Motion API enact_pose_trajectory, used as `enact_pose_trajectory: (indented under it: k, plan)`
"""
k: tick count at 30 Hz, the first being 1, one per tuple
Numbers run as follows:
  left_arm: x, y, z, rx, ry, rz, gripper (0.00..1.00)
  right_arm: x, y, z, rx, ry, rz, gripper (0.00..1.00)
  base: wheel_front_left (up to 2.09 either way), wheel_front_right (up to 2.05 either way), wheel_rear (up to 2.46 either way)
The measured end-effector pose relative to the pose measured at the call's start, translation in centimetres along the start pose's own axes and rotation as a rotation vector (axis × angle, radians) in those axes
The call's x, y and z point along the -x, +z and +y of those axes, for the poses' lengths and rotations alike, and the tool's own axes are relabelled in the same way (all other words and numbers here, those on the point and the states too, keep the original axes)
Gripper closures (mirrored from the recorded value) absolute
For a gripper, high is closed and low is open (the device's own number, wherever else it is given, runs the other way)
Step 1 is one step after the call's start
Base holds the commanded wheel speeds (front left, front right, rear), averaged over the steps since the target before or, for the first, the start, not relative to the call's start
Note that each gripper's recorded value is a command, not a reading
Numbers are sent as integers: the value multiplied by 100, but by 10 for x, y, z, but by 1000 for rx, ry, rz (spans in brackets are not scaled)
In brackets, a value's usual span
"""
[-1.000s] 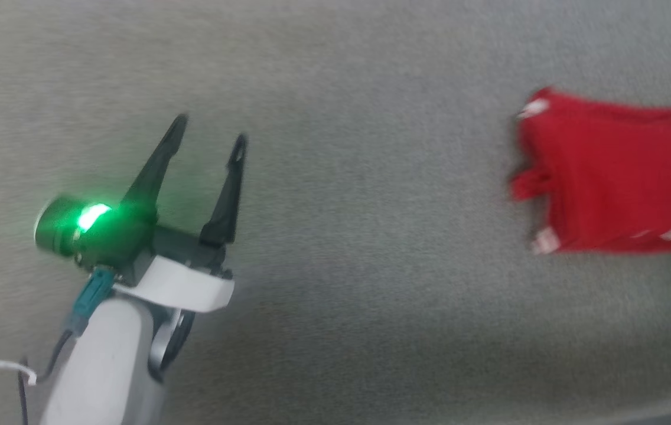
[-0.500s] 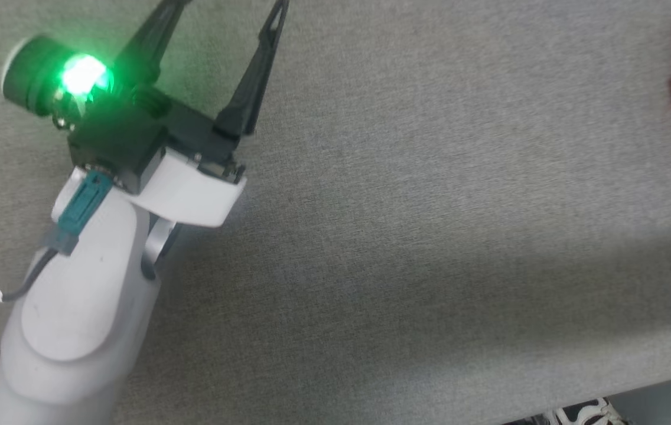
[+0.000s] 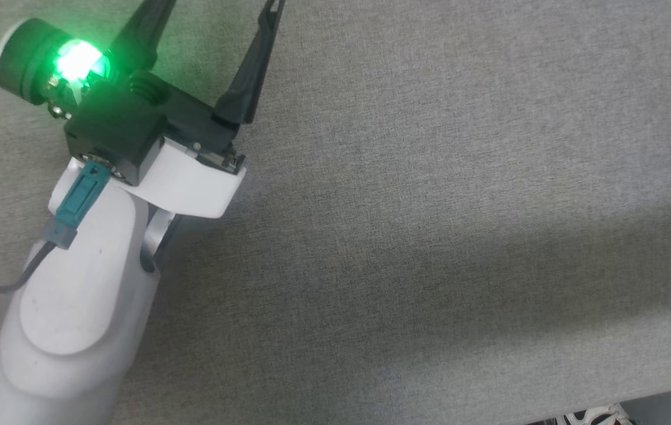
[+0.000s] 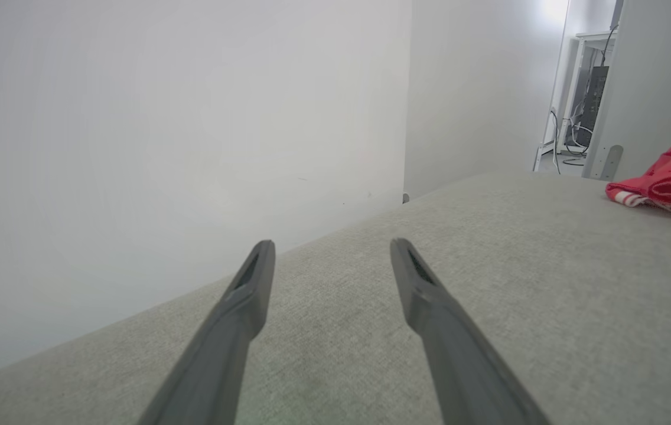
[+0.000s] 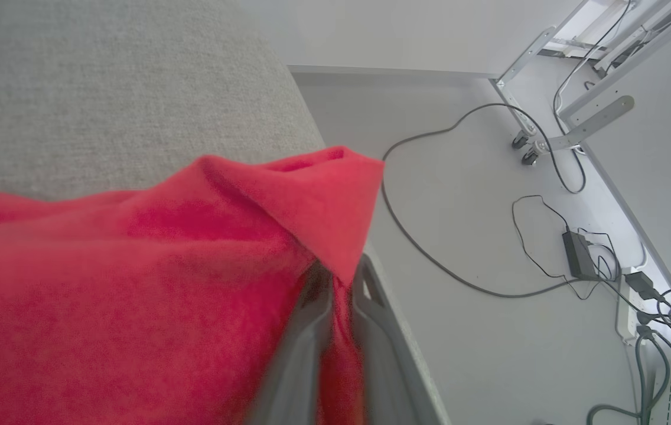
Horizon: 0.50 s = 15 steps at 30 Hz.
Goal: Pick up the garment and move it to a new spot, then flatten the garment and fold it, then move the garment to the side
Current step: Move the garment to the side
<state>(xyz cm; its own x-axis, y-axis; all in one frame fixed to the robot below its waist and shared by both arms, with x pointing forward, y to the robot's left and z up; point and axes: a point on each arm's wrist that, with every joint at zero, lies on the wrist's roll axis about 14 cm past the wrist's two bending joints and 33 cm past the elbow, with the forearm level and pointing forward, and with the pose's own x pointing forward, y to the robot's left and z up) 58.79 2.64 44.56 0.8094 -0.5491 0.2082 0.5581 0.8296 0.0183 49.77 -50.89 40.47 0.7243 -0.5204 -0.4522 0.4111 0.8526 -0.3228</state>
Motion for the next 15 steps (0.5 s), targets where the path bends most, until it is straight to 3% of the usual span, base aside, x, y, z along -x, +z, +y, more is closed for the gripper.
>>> enact_pose_trajectory:
  k: [1,2,3,11,15]
  plan:
    - [1,1,0,1,3,2,0,1,1,-2,3,-5,-6,63,0,0,0]
    - [3,2,0,2,8,6,0,2,2,-4,7,-9,-13,16,0,0,0]
    - [5,3,1,3,15,9,0,4,4,-5,13,-9,-23,0,0,0,0]
    - [30,25,4,14,86,32,0,25,33,-5,27,26,-117,0,0,0,0]
    - [57,32,6,24,143,76,0,42,34,20,40,114,-144,0,0,0,0]
